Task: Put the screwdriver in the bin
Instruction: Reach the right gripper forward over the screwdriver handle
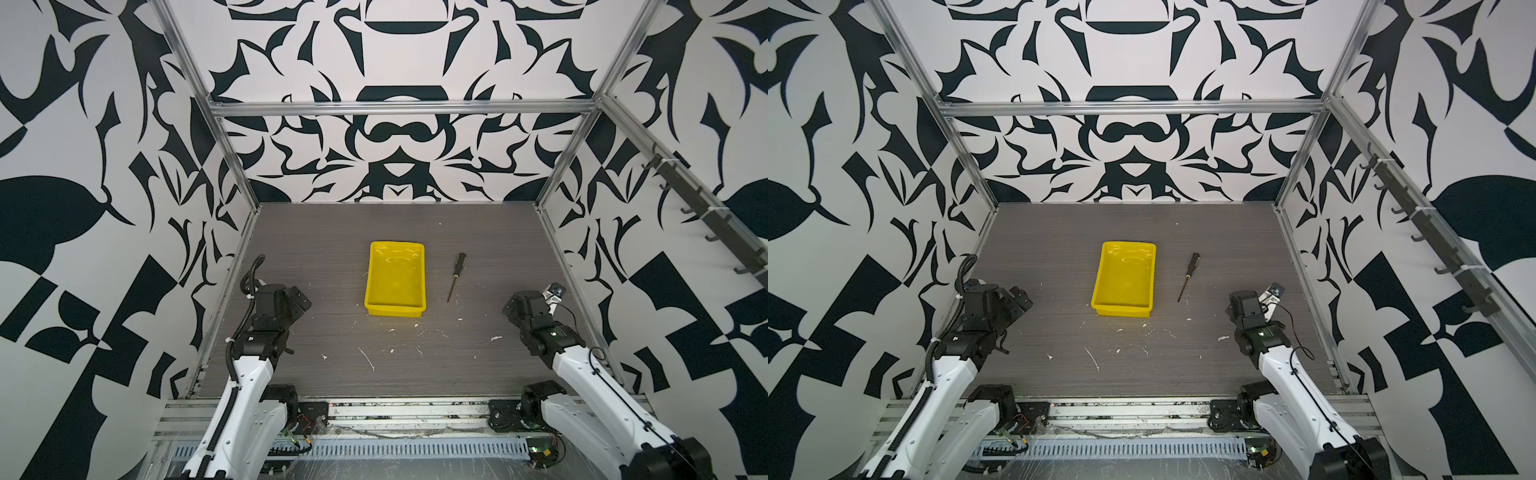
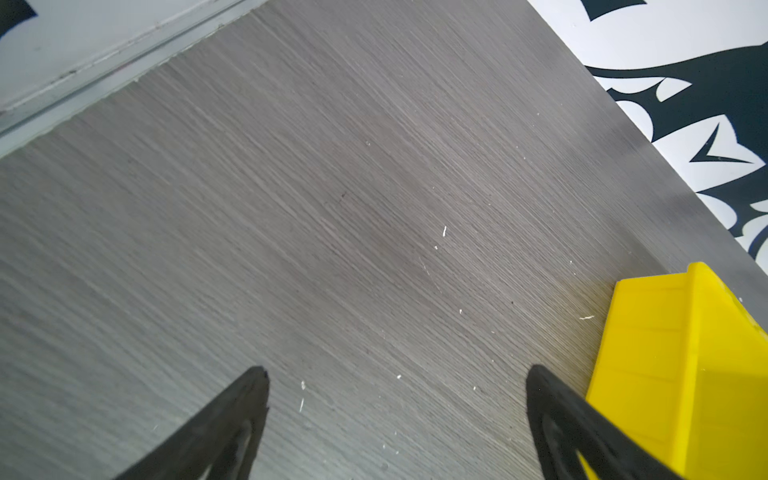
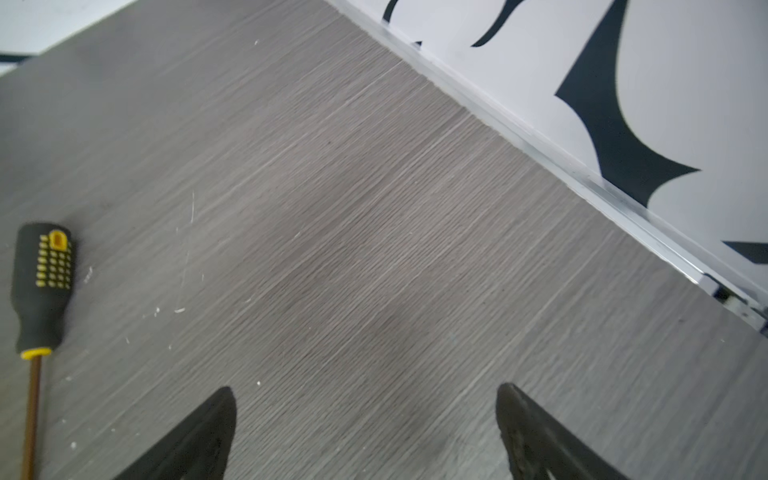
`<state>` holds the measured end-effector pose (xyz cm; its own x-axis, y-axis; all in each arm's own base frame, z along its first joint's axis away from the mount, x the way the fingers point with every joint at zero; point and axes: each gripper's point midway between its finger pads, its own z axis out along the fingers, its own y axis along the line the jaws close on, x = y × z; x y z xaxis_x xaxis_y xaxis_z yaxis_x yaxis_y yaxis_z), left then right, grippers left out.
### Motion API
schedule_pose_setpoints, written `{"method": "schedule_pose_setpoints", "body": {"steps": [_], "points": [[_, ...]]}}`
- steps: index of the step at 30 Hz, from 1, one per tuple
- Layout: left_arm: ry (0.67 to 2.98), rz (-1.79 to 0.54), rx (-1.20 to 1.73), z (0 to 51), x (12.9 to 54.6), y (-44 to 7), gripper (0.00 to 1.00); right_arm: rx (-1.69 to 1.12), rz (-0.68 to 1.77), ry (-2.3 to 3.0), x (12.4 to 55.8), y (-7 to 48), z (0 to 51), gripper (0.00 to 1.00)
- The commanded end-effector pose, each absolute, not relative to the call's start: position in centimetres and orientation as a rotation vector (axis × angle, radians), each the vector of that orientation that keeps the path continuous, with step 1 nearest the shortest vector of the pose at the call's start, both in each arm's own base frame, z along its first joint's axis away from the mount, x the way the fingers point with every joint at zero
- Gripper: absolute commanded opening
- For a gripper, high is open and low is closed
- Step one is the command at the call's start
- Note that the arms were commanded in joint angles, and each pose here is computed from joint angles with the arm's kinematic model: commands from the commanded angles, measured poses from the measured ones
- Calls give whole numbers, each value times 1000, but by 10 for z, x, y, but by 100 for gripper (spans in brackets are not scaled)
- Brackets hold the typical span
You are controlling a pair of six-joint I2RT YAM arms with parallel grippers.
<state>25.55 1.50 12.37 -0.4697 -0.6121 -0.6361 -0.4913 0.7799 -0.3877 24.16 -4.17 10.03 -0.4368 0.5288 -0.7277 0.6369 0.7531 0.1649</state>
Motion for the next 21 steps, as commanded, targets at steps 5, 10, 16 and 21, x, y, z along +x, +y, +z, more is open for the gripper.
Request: {"method": "schedule_pose_setpoints", "body": {"steps": [5, 10, 16, 21], "points": [[2116, -205, -952, 111, 241, 21, 99, 912, 127, 2157, 269, -5, 123, 93], [2081, -219, -974, 111, 238, 23, 99, 879, 453, 2353, 307, 58, 111, 79], [2071, -239, -972, 110, 238, 21, 99, 749, 506, 2554, 341, 119, 104, 54], [2081, -241, -974, 107, 239, 20, 99, 619, 346, 2579, 356, 137, 110, 55]]}}
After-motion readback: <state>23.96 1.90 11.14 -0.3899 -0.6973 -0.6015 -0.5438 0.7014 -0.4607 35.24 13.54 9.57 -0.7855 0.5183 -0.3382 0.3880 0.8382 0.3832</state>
